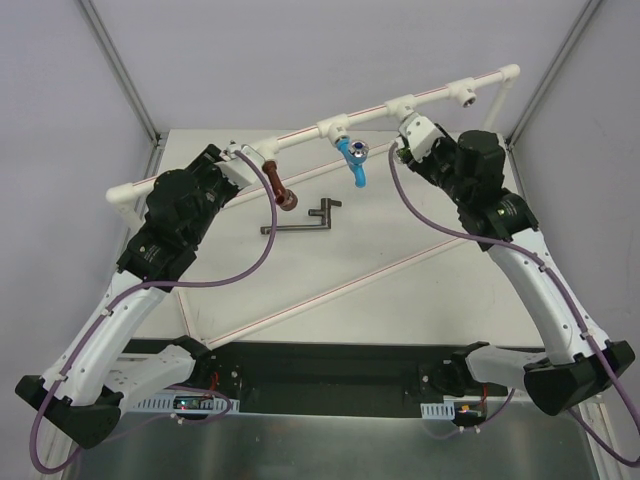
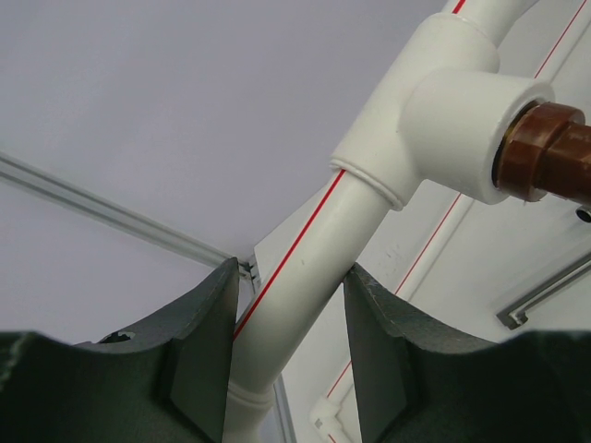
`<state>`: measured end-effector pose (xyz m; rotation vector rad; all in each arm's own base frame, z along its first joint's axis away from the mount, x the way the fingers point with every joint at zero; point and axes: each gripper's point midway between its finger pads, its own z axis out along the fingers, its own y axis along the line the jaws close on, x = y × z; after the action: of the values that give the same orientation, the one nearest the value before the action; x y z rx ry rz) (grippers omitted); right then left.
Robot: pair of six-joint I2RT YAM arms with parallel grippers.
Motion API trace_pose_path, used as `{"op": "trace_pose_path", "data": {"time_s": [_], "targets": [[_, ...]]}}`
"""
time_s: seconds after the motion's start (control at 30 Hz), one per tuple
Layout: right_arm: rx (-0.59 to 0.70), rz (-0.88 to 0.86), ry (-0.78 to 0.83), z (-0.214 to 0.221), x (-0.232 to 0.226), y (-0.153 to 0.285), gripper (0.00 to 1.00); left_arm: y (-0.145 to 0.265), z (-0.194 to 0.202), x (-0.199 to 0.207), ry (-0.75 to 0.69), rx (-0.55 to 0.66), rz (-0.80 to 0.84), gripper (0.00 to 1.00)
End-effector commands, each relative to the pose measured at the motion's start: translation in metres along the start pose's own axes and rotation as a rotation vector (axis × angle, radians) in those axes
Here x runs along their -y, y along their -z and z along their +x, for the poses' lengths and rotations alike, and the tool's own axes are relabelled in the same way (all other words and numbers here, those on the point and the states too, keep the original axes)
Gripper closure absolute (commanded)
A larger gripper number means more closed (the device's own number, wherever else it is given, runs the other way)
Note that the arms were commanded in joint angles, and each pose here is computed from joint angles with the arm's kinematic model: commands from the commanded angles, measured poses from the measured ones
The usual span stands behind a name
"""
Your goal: Install the water faucets
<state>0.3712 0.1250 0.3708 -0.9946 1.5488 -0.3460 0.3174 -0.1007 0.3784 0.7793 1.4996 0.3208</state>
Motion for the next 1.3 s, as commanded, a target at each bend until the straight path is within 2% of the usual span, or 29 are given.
{"op": "trace_pose_path", "data": {"time_s": [0.0, 0.17, 0.2, 0.27, 0.3, 0.33, 0.37, 0.4, 0.43, 0.47, 0.53, 0.57, 0.63, 0.67, 0.87, 0.97, 1.0, 1.07, 1.1, 1.17, 1.2, 1.27], "targets": [[0.181, -0.083, -0.533, -0.029, -0.010, -0.003, 0.98, -0.001, 0.042, 0.043, 0.081, -0.149, 0.122, 1.00], [0.290, -0.136, -0.972, -0.033, 0.005, -0.004, 0.98, -0.001, 0.042, 0.044, 0.081, -0.150, 0.125, 1.00], [0.309, -0.168, -1.156, -0.039, 0.006, -0.003, 0.98, -0.002, 0.042, 0.044, 0.081, -0.150, 0.125, 1.00], [0.366, -0.212, -1.317, -0.038, 0.009, -0.008, 0.98, -0.002, 0.042, 0.045, 0.082, -0.153, 0.126, 1.00], [0.377, -0.252, -1.472, -0.042, 0.008, -0.007, 0.98, -0.002, 0.042, 0.044, 0.080, -0.153, 0.126, 1.00], [0.383, -0.275, -1.559, -0.042, 0.008, -0.010, 0.98, -0.002, 0.042, 0.044, 0.080, -0.153, 0.126, 1.00], [0.454, -0.304, -1.599, -0.051, 0.017, -0.007, 0.98, -0.002, 0.042, 0.045, 0.080, -0.152, 0.128, 1.00], [0.442, -0.353, -1.741, -0.050, 0.009, -0.010, 0.98, -0.002, 0.042, 0.044, 0.081, -0.151, 0.127, 1.00], [0.460, -0.373, -1.799, -0.051, 0.009, -0.012, 0.98, -0.002, 0.042, 0.044, 0.082, -0.151, 0.127, 1.00], [0.536, -0.395, -1.824, -0.058, 0.017, -0.009, 0.98, -0.001, 0.042, 0.044, 0.080, -0.152, 0.125, 1.00], [0.551, -0.448, -1.994, -0.054, 0.014, -0.013, 0.98, -0.001, 0.042, 0.044, 0.081, -0.151, 0.127, 1.00], [0.637, -0.461, -2.021, -0.061, 0.025, -0.006, 0.98, -0.002, 0.042, 0.044, 0.082, -0.151, 0.127, 1.00], [0.661, -0.485, -2.140, -0.055, 0.026, -0.008, 0.98, -0.002, 0.042, 0.044, 0.080, -0.153, 0.126, 1.00], [0.726, -0.483, -2.155, -0.057, 0.034, -0.004, 0.98, -0.002, 0.043, 0.045, 0.080, -0.153, 0.128, 1.00], [0.806, -0.491, -2.285, -0.053, 0.041, -0.002, 0.98, -0.002, 0.042, 0.044, 0.082, -0.152, 0.125, 1.00], [0.800, -0.508, -2.239, -0.058, 0.038, -0.002, 0.89, -0.002, 0.042, 0.044, 0.080, -0.152, 0.124, 1.00], [0.798, -0.517, -2.213, -0.060, 0.038, -0.001, 0.77, -0.002, 0.042, 0.044, 0.080, -0.152, 0.124, 1.00], [0.780, -0.559, -2.121, -0.071, 0.033, 0.004, 0.61, -0.002, 0.043, 0.044, 0.080, -0.154, 0.125, 1.00], [0.774, -0.572, -2.087, -0.075, 0.031, 0.007, 0.46, -0.002, 0.043, 0.044, 0.080, -0.154, 0.125, 1.00], [0.740, -0.585, -2.043, -0.078, 0.026, 0.009, 0.34, -0.001, 0.042, 0.044, 0.080, -0.152, 0.124, 1.00], [0.749, -0.569, -1.989, -0.080, 0.026, 0.013, 0.24, -0.001, 0.042, 0.043, 0.081, -0.152, 0.122, 1.00], [0.703, -0.543, -1.957, -0.076, 0.022, 0.013, 0.16, -0.001, 0.042, 0.043, 0.081, -0.152, 0.122, 1.00]]}}
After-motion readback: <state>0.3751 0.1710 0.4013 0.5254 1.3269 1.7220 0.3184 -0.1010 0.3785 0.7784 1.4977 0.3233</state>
